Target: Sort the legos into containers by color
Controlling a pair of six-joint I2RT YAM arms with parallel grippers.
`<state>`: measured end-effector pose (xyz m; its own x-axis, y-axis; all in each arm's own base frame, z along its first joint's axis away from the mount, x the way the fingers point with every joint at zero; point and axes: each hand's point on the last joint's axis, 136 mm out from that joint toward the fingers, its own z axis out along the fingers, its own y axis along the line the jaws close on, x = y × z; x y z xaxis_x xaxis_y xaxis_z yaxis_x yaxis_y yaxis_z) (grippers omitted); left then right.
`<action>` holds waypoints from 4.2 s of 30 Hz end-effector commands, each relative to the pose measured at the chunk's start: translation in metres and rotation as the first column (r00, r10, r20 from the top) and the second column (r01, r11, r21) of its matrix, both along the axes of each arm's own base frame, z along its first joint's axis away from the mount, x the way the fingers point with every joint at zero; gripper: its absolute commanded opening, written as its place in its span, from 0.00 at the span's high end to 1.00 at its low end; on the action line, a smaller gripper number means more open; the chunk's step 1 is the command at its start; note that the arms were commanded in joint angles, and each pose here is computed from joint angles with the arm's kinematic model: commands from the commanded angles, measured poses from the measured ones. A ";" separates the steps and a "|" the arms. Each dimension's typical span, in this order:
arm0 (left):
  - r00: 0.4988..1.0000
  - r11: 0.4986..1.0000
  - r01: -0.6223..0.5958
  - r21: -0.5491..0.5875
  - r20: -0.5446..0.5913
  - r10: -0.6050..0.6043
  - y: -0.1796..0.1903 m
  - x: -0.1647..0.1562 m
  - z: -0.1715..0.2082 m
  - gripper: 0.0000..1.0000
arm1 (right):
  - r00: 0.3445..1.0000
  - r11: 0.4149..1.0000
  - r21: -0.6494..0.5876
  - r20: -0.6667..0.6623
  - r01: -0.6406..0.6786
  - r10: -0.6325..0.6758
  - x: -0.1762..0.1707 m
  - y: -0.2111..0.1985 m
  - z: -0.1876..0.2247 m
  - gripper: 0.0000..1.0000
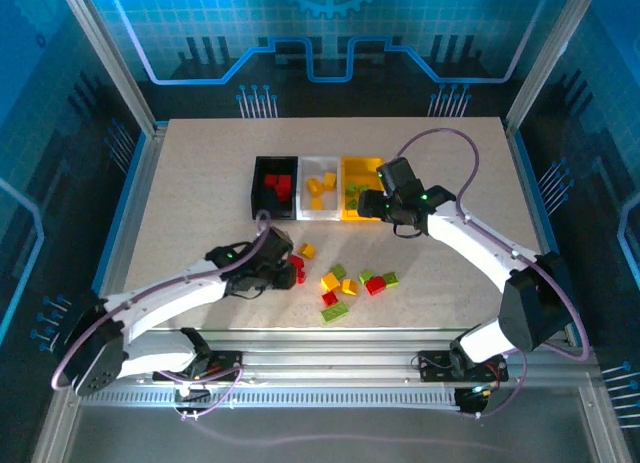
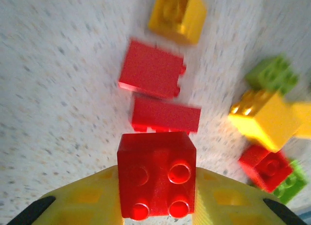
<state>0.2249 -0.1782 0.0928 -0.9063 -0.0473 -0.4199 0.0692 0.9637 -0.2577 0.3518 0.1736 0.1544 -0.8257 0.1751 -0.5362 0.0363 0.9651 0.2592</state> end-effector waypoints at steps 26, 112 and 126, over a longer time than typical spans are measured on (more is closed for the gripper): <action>0.899 0.911 -0.412 0.010 0.167 0.405 0.058 0.252 0.036 0.31 | 0.999 0.999 0.052 -0.039 0.006 -0.004 -0.020 -0.007 -0.011 0.23; 0.960 0.946 -0.193 -0.259 0.147 0.236 0.036 0.016 0.039 0.01 | 0.834 0.830 -0.199 -0.327 -0.521 0.445 -0.145 0.074 -0.113 0.36; 0.957 0.945 -0.208 -0.254 0.145 0.250 0.042 0.017 0.038 0.01 | 0.828 0.824 -0.249 -0.404 -0.509 0.390 -0.146 0.062 -0.148 0.54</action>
<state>0.2449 -0.1405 0.1379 -0.7653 -0.3477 -0.5416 -0.0583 0.8755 -0.4798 0.2085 0.2435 0.0143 -0.8973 -0.3951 -0.1971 -0.4035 0.9150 0.0031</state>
